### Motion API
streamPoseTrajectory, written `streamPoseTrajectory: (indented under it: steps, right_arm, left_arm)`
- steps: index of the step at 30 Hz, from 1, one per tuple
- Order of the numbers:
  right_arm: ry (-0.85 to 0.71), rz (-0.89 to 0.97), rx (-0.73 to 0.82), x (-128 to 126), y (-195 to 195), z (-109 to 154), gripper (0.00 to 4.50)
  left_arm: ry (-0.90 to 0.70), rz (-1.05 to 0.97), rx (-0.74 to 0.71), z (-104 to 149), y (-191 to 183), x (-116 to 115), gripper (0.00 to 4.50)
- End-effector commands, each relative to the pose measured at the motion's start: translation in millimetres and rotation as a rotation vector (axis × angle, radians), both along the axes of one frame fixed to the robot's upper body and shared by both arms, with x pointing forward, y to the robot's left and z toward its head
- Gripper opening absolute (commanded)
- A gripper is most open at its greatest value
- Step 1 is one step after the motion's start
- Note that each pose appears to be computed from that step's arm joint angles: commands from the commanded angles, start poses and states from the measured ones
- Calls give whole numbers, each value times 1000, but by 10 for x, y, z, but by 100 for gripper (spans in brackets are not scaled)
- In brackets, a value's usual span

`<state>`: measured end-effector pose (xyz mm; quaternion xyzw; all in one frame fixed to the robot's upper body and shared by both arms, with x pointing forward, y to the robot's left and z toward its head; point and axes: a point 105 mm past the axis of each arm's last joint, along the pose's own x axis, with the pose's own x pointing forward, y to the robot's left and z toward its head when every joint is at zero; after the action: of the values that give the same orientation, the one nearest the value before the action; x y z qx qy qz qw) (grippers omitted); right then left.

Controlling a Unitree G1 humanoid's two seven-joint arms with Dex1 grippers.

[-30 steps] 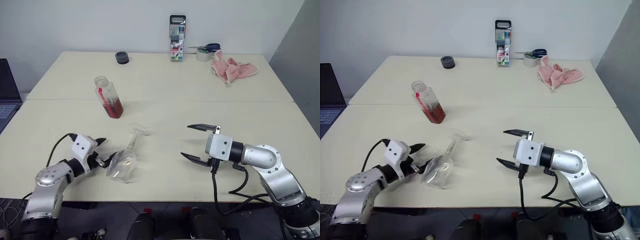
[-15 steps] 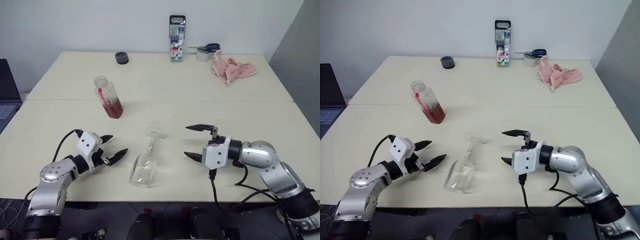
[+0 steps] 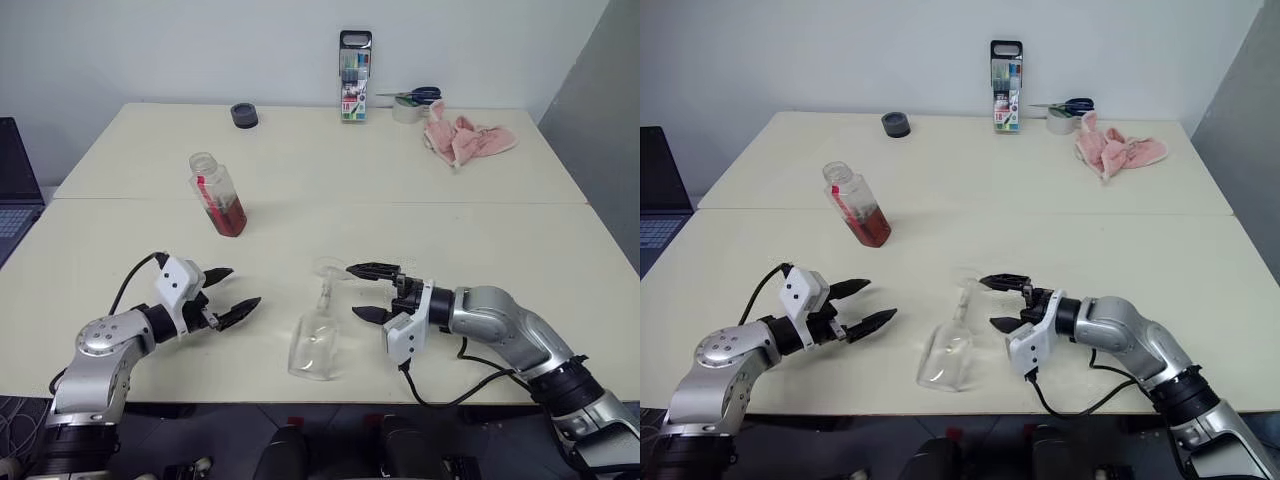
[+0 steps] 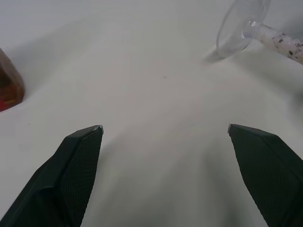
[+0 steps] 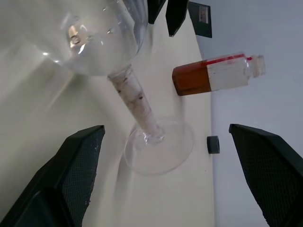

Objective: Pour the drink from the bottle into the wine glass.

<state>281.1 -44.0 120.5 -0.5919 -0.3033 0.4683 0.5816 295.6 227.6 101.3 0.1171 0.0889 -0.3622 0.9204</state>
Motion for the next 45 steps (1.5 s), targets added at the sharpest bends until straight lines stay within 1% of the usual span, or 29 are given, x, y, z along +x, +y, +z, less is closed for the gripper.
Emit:
streamPoseTrajectory:
  steps: [1,10,14,19,21,23,29,32,33,36,39,42,45]
  right_arm:
    - [-64,25,10,7,100,19,448]
    - [-148,5,-13,190,192,-85,448]
    - [-154,14,-24,188,203,-153,448]
    - [-145,38,-29,123,253,-241,448]
    - [-137,48,-32,93,274,-277,411]
    - [-130,56,-32,71,302,-298,361]
    - [-107,34,-18,114,367,-300,141]
    - [-100,21,7,136,362,-245,39]
    - [-95,18,19,137,357,-217,23]
    - [-56,9,77,130,340,-112,22]
    - [76,8,211,77,341,64,22]
    - [345,-35,418,116,368,297,21]
    - [563,-85,547,249,381,412,21]
  left_arm:
    - [-34,-39,3,113,-52,16,450]
    - [-28,-101,-10,133,-193,31,450]
    - [-28,-109,-14,133,-229,27,450]
    - [-29,-112,-15,132,-240,33,450]
    - [-31,-111,-14,133,-238,40,450]
    - [-31,-111,-13,131,-239,44,450]
    - [-28,-116,-11,112,-266,47,450]
    - [-30,-116,-12,114,-279,49,450]
    - [-31,-116,-13,115,-282,49,450]
    - [-28,-117,-14,114,-289,39,450]
    - [-21,-118,-13,110,-287,19,450]
    - [-12,-103,-8,110,-247,3,450]
    - [-5,-97,-3,110,-226,-11,450]
